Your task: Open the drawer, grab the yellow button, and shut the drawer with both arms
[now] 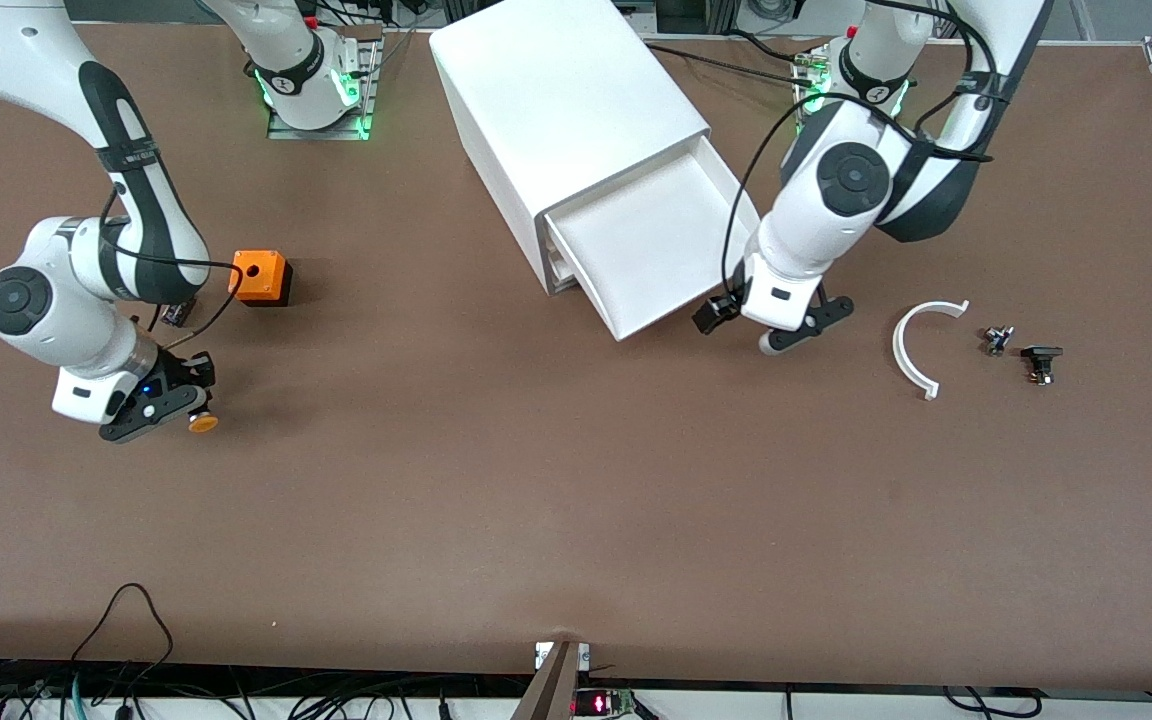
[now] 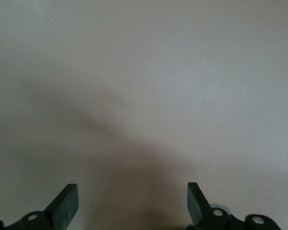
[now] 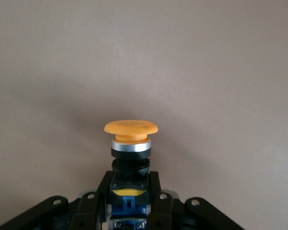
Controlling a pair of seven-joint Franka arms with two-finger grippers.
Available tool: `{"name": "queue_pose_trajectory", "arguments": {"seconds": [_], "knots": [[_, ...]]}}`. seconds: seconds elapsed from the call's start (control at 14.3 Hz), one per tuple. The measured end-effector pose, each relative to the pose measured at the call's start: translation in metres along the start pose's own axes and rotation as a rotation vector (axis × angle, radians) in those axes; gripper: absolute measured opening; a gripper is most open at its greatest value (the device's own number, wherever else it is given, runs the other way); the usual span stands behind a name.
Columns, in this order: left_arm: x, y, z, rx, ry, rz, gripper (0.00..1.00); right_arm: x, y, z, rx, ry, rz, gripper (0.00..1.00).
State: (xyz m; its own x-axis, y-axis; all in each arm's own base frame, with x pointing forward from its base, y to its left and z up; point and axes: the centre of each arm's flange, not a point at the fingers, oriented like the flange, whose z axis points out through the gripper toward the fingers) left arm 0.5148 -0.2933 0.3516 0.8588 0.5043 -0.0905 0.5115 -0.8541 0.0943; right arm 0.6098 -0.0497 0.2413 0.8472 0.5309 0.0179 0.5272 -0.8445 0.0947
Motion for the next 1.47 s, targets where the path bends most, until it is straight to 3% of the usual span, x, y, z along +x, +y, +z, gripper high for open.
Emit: {"name": "queue_pose_trajectory", "arguments": {"seconds": [0.21, 0.28, 0.35, 0.42, 0.49, 0.63, 0.7, 0.77, 0.98, 1.26, 1.47], "knots": [[-0.050, 0.020, 0.010, 0.014, -0.026, -0.015, 1.00, -0.027, -0.015, 0.030, -0.023, 0.063, -0.023, 0.33], [-0.071, 0.026, 0.013, 0.021, -0.035, -0.028, 1.00, -0.032, -0.016, 0.034, -0.024, 0.069, -0.020, 0.38], [-0.090, 0.030, 0.016, 0.034, -0.045, -0.035, 1.00, -0.032, -0.015, 0.031, -0.024, 0.067, -0.018, 0.44], [-0.108, 0.033, 0.018, 0.053, -0.056, -0.031, 1.00, -0.029, -0.012, 0.021, -0.017, 0.051, -0.011, 0.57], [-0.126, 0.035, 0.020, 0.070, -0.065, -0.020, 1.00, -0.023, -0.007, 0.002, -0.001, 0.016, -0.001, 0.66], [-0.152, 0.037, 0.023, 0.093, -0.076, -0.006, 1.00, 0.002, -0.001, -0.059, 0.035, -0.037, 0.036, 0.84], [-0.161, 0.038, 0.023, 0.100, -0.079, -0.008, 1.00, 0.015, 0.000, -0.094, 0.062, -0.044, 0.063, 0.96], [-0.168, 0.039, 0.024, 0.105, -0.082, -0.007, 1.00, 0.026, 0.000, -0.128, 0.088, -0.043, 0.085, 1.00], [-0.192, 0.039, 0.028, 0.118, -0.089, -0.012, 1.00, 0.043, 0.000, -0.185, 0.121, -0.028, 0.108, 1.00], [-0.192, 0.037, 0.029, 0.125, -0.087, -0.028, 1.00, 0.064, -0.021, -0.202, 0.145, -0.022, 0.220, 1.00], [-0.150, 0.034, 0.015, 0.087, -0.068, -0.114, 1.00, 0.092, -0.067, -0.227, 0.150, -0.052, 0.362, 1.00]]}}
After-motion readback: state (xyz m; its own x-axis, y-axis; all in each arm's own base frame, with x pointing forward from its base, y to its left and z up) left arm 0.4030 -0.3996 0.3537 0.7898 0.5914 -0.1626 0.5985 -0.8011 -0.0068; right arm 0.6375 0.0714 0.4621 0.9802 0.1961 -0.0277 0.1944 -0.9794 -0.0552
